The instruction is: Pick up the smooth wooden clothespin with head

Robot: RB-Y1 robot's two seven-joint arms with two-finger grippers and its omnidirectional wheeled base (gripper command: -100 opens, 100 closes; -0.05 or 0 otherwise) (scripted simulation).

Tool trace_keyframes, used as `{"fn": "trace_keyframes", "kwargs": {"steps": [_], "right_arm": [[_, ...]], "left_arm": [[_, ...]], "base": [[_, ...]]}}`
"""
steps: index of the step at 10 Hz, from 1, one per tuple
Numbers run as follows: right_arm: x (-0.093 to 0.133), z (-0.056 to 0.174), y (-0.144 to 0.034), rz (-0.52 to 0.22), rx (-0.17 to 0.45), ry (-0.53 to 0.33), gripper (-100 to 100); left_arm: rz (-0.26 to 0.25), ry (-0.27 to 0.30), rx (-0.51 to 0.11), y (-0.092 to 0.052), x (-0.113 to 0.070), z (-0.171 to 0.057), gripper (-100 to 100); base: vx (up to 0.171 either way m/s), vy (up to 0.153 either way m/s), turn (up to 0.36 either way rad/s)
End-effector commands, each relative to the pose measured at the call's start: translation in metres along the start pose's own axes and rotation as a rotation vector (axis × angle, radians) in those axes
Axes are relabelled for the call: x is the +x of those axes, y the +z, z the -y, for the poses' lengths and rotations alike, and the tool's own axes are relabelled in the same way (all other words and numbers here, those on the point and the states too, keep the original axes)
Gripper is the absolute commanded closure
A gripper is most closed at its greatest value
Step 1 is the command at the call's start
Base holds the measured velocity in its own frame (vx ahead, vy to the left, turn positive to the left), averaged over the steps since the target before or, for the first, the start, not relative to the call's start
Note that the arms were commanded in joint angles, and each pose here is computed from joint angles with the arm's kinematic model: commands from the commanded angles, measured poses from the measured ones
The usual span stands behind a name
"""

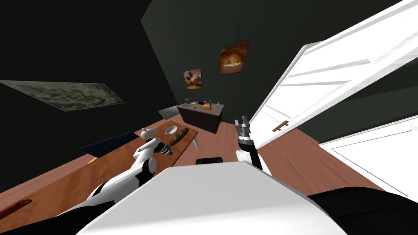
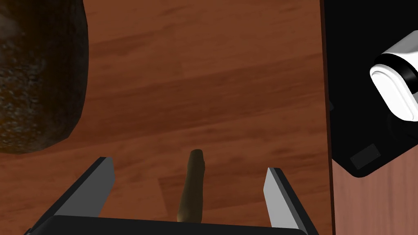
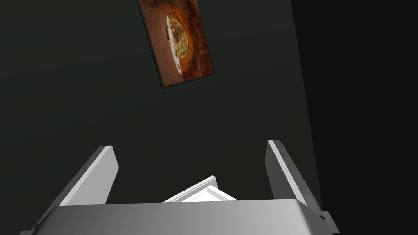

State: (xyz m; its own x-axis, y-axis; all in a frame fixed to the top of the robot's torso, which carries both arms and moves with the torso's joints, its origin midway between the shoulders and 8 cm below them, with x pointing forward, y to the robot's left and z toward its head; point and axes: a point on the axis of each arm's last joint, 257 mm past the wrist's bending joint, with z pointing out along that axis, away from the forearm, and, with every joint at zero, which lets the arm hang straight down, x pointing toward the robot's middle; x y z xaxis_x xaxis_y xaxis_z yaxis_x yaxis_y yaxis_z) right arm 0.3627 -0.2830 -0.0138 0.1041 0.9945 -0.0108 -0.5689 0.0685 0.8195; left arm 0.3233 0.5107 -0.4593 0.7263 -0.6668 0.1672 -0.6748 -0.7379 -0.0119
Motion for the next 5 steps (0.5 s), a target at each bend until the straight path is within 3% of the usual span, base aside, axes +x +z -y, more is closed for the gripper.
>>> {"fn": "trace_keyframes", "kwargs": {"steps": [1, 5], "right_arm": [[0.0000, 0.0000, 0.0000, 0.000, 0.000, 0.000, 0], [0.0000, 0.0000, 0.0000, 0.000, 0.000, 0.000, 0]], "left_arm": [[0.000, 0.000, 0.000, 0.0000, 0.0000, 0.0000, 100], [0.000, -0.001, -0.003, 0.0004, 0.0001, -0.0010, 100]], "base": [[0.000, 0.000, 0.000], [0.000, 0.000, 0.000]]}}
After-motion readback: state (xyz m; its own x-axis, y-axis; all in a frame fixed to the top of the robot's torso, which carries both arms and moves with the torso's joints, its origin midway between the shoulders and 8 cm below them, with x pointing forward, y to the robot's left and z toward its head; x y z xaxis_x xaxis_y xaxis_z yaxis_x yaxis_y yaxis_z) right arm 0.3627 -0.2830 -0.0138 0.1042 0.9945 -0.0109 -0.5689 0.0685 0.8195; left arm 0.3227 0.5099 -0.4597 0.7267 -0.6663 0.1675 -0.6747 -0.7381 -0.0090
